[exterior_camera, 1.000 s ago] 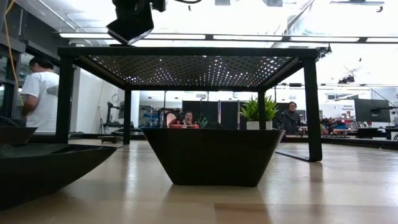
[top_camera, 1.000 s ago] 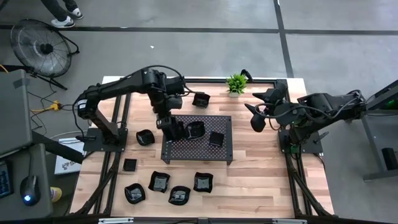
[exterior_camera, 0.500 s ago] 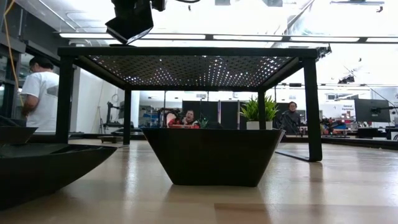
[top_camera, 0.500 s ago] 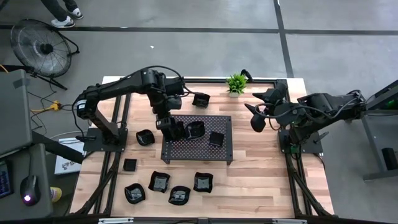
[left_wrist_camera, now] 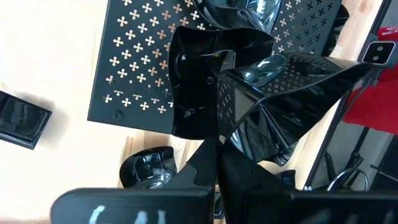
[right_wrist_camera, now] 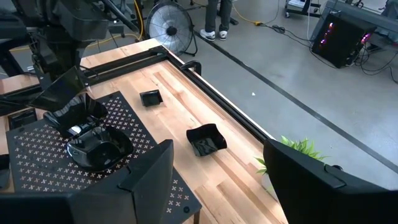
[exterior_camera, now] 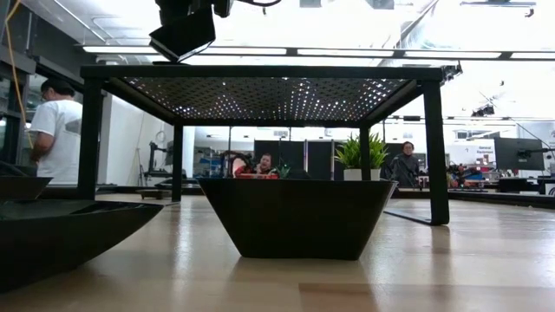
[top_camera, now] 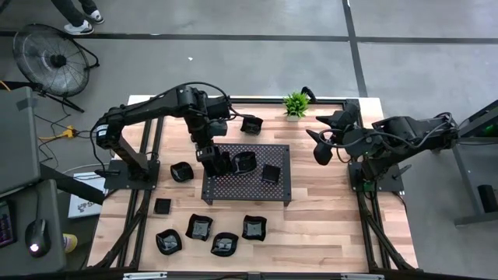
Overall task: Pick & Place Mini shaped plates
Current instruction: Stack the distorted square plate on top of the distorted square plate on the shelf
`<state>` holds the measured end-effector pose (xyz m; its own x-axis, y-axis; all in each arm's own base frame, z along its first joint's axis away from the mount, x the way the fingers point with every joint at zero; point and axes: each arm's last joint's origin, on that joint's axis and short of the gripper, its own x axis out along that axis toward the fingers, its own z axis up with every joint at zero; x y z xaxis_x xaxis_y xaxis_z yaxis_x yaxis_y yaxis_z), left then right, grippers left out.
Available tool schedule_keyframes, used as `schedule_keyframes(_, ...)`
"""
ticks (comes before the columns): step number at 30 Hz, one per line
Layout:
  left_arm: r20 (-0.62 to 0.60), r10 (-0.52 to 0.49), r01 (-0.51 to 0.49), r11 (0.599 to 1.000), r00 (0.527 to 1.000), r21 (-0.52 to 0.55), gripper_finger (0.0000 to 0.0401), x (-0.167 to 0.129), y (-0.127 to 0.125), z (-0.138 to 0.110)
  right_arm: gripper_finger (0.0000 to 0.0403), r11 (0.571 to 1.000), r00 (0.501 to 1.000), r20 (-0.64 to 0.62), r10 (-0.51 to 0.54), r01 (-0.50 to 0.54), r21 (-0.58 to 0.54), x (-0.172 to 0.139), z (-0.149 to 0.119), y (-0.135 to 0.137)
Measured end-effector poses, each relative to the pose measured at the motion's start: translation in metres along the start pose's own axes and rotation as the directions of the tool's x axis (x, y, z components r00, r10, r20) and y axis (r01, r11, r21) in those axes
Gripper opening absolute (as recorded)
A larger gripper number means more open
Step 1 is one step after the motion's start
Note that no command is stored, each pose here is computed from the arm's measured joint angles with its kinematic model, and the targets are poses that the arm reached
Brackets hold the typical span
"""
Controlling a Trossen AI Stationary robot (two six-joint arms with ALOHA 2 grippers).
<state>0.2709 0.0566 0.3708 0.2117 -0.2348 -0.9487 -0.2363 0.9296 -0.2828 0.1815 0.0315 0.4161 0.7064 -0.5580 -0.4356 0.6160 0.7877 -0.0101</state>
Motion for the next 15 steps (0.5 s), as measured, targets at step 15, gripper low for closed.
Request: schedule_keyframes(15, -0.03, 0.019, -0.019, 1.0, 0.999, -0.007, 0.0, 0.008, -0.0031, -0.0013, 0.0246, 1.0, 1.0, -0.004, 0.006, -0.006, -0.005, 0.0, -0.0001, 0.0002)
